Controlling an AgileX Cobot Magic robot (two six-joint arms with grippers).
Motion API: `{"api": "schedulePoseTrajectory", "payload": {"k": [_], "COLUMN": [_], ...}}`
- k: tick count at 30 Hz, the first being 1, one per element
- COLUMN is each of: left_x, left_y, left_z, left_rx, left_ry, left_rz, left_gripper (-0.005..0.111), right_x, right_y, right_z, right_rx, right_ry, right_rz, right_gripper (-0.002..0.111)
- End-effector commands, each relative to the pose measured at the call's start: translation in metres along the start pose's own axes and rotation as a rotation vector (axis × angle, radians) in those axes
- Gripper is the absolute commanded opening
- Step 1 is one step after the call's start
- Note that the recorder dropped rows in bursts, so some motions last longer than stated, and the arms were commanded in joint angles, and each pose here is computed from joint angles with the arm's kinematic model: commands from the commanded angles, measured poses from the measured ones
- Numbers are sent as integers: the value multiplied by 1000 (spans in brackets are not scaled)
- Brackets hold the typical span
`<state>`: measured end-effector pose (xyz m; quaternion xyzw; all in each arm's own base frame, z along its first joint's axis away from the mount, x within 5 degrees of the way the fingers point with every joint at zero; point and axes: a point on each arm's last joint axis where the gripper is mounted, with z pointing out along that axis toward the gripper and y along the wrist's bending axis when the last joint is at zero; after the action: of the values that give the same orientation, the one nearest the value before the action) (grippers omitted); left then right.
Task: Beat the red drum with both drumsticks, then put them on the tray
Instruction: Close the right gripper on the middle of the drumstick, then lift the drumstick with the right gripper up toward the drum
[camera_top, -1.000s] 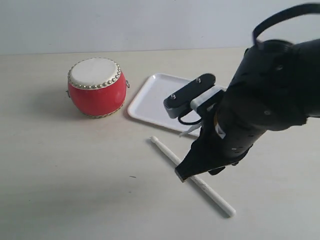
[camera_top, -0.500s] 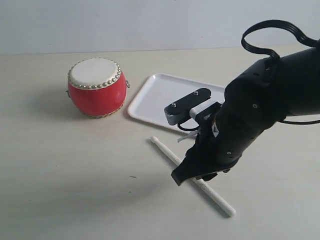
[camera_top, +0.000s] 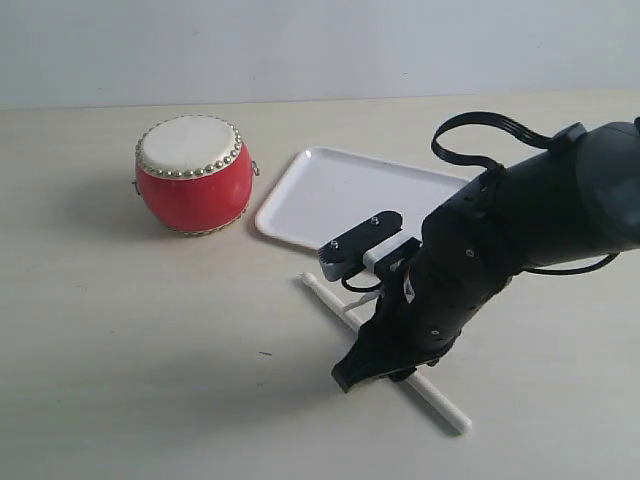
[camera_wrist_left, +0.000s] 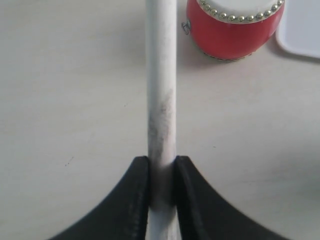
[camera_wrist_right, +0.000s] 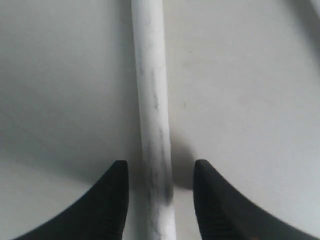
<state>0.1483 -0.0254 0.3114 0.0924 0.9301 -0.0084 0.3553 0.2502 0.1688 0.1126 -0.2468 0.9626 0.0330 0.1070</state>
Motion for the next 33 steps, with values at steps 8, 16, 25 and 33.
{"api": "schedulePoseTrajectory", "payload": {"k": [8,16,25,33], "left_x": [0,0,0,0], "left_y": [1,1,1,1], "left_z": [-1,-1,-1,0], "left_rx": [-8,-8,-8,-8], "left_ry": [-6,-6,-6,-4], "left_rz": [6,6,6,6], "left_gripper": [0,0,0,0], "right_x": [-15,-12,-46,-68], "right_y": [-1,-1,12,23], "right_z": [20,19,-29,-84], "right_rx": [24,25,-104,-218], "right_ry": [173,208,34,-150], "right_rz": [-23,-47,-53,-106], "right_gripper": [22,0,0,0]}}
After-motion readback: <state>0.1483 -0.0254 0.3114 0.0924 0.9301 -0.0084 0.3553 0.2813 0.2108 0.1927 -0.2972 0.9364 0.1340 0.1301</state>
